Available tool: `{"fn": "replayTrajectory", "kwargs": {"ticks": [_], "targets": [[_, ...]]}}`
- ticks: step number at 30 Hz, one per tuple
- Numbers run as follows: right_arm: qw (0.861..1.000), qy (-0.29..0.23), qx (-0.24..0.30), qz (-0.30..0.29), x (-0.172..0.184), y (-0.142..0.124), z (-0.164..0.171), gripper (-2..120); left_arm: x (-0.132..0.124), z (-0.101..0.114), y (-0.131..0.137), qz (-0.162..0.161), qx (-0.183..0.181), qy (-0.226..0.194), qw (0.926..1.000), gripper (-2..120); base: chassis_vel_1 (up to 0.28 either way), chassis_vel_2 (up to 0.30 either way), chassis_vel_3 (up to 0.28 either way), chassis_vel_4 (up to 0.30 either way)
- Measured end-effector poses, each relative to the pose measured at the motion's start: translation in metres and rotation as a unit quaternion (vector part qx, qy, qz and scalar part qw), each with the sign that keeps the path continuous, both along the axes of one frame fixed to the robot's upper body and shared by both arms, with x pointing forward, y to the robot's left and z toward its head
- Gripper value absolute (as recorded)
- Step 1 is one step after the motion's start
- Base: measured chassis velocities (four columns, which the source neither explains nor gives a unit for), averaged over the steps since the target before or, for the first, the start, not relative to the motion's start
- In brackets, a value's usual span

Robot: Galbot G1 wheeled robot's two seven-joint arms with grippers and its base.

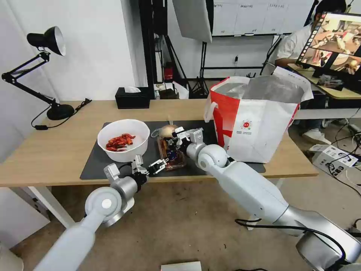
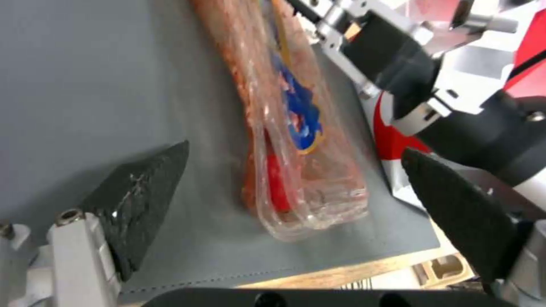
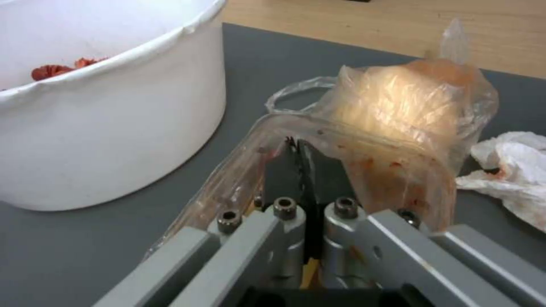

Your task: Pick up the trash from the table and place it into the takeout bag.

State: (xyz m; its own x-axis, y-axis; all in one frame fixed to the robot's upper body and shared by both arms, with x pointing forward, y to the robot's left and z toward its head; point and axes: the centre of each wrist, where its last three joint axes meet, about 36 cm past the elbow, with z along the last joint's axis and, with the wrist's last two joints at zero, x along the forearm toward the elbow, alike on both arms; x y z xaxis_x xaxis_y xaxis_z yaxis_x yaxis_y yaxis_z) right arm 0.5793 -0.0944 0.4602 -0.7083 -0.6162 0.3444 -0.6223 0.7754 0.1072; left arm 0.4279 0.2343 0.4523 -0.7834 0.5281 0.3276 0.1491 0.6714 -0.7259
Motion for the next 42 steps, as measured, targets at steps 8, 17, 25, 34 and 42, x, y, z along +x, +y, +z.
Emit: {"fn": "replayTrajectory", "kwargs": {"ticks": [8, 17, 25, 34, 42], "targets": [[1.0, 0.001, 0.0, -0.001, -0.001, -0.001, 0.0, 0, 0.01, 0.0, 0.0, -0.001, -0.017, 0.016, 0.9997, 100, 0.0, 0.0, 0.0, 0.0], [1.0, 0.002, 0.002, -0.001, -0.001, 0.002, 0.001, 0, 0.017, -0.001, -0.004, 0.0, -0.024, 0.021, 0.9995, 100, 0.0, 0.0, 0.0, 0.0], [1.0, 0.002, 0.003, -0.001, -0.002, 0.001, 0.001, 0, 0.017, -0.002, -0.006, 0.003, -0.021, 0.025, 0.9994, 78, 0.0, 0.0, 0.0, 0.0], [1.0, 0.001, 0.003, -0.002, -0.002, 0.0, 0.002, 0, 0.016, -0.002, -0.007, 0.006, -0.021, 0.024, 0.9995, 43, 0.0, 0.0, 0.0, 0.0], [1.0, 0.001, 0.006, -0.002, -0.003, 0.0, 0.003, 0, 0.015, -0.002, -0.007, 0.008, -0.02, 0.023, 0.9995, 17, 0.0, 0.0, 0.0, 0.0]]}}
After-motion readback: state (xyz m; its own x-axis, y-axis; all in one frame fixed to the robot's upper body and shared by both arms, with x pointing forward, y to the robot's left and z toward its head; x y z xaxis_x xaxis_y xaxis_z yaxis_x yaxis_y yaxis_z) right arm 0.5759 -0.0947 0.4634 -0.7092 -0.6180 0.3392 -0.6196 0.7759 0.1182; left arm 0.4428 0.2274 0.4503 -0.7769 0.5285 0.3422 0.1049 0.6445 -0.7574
